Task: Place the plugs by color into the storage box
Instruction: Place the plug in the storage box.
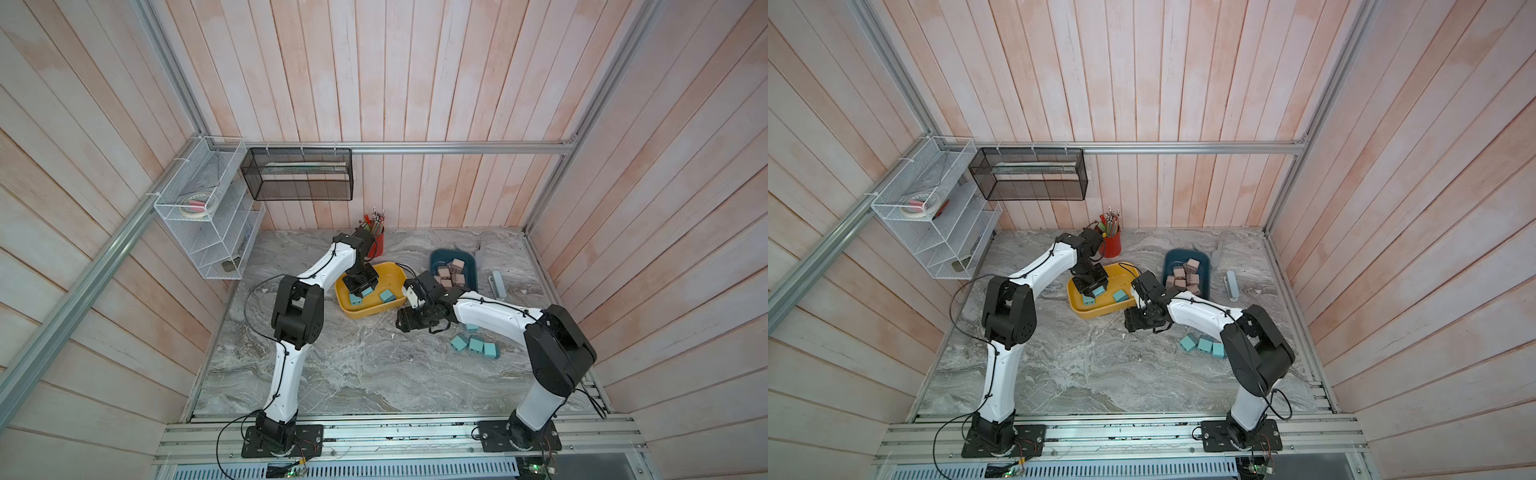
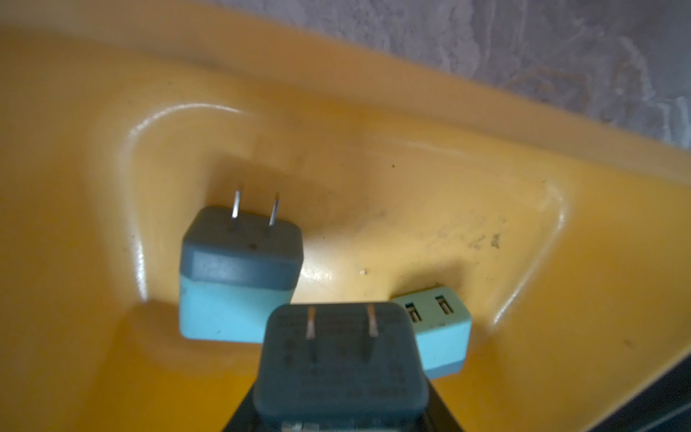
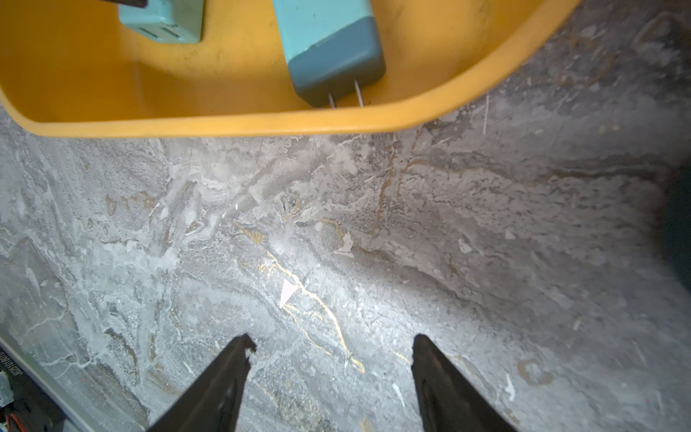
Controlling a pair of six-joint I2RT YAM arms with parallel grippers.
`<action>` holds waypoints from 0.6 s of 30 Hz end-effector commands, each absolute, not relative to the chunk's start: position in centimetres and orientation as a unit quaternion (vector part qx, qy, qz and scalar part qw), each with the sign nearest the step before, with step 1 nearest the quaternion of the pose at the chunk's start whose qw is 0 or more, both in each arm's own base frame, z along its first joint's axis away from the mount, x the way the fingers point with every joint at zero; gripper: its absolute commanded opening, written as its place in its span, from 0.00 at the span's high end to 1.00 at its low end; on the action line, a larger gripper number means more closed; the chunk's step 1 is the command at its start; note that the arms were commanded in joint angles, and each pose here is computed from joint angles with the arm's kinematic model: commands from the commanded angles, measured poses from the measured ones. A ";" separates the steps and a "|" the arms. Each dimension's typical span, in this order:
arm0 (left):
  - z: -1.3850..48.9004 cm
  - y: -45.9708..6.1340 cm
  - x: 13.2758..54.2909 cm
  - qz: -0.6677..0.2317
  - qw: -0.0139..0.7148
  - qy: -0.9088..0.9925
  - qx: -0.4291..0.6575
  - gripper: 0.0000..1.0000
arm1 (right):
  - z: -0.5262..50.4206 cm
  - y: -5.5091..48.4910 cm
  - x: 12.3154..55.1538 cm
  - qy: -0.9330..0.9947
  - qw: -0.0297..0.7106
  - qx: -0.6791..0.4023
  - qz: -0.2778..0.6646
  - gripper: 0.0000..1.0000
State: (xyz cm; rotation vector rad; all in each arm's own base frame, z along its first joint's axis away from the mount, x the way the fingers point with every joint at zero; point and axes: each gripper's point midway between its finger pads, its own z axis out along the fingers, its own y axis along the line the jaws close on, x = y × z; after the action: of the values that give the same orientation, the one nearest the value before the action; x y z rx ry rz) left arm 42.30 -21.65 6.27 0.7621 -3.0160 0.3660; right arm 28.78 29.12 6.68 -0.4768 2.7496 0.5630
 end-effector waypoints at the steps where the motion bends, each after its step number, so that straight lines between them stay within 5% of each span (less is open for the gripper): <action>1: 5.4 -22.5 43.1 0.132 0.001 -0.964 0.230 0.57 | 6.5 28.3 28.4 0.960 0.138 -0.160 0.186 0.28; 18: 0.2 -21.6 42.1 0.095 0.027 -0.969 0.227 0.49 | 6.1 27.9 28.3 0.962 0.133 -0.153 0.180 0.28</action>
State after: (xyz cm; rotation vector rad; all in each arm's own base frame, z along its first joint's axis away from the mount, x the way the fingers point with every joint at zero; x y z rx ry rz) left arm 42.97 -22.16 2.76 0.7163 -3.0151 0.3718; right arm 28.45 28.68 6.23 -0.4695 2.7715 0.5501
